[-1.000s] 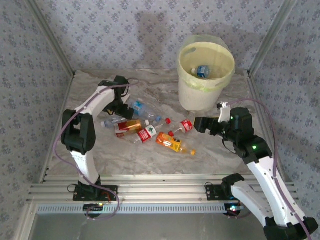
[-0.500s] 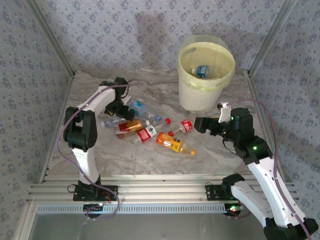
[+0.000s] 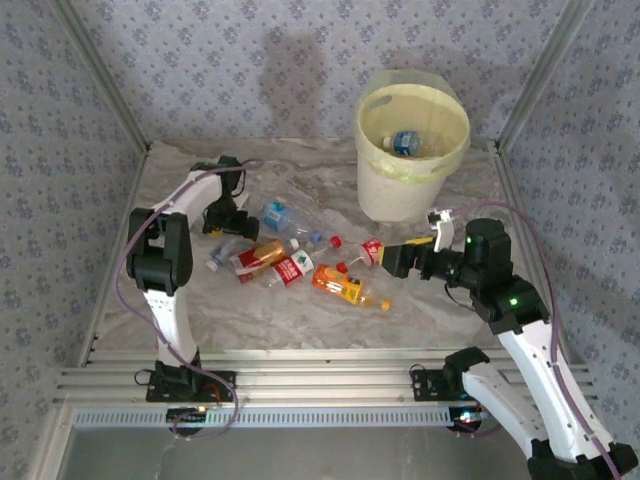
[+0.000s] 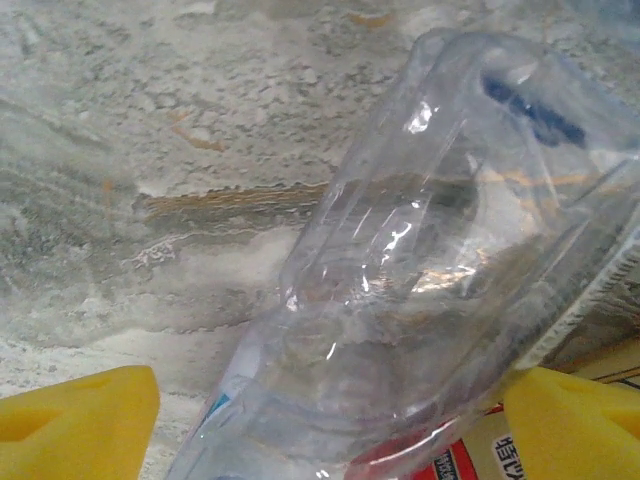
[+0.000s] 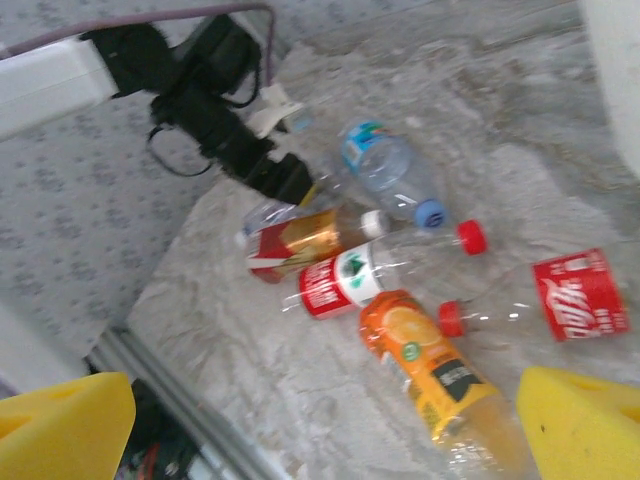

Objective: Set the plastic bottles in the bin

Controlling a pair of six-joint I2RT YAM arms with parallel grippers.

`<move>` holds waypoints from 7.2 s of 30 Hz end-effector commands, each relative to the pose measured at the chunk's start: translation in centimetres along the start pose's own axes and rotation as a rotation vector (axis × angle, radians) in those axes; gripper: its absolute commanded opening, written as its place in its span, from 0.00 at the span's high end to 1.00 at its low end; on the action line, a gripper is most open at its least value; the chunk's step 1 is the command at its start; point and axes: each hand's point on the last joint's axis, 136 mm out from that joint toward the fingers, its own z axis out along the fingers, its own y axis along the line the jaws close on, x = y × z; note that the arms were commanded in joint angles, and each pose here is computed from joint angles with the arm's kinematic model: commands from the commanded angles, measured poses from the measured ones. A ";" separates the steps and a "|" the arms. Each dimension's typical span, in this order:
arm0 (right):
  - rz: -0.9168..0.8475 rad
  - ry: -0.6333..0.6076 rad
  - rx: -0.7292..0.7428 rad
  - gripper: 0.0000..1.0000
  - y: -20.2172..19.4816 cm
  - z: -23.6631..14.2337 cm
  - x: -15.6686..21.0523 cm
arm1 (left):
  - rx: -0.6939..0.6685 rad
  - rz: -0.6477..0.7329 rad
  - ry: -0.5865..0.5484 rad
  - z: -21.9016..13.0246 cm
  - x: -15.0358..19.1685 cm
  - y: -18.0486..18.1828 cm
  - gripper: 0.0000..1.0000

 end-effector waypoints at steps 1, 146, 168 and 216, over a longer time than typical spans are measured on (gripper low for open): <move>-0.015 0.031 -0.169 0.00 3.7 -0.7 -0.3 | 0.019 -0.062 0.065 0.6 1.3 0.3 0.14; 0.085 -0.179 -0.012 0.47 2.1 0.6 -8.5 | 0.984 0.813 -0.570 -26.6 10.9 -29.2 0.00; -0.270 -0.524 0.523 0.48 0.8 -7.1 -23.6 | 0.847 0.849 -1.277 -30.7 13.3 -27.5 0.00; -0.028 -0.078 0.508 0.15 -14.4 10.8 -27.5 | 0.679 0.780 -1.215 -28.9 11.7 -26.5 0.01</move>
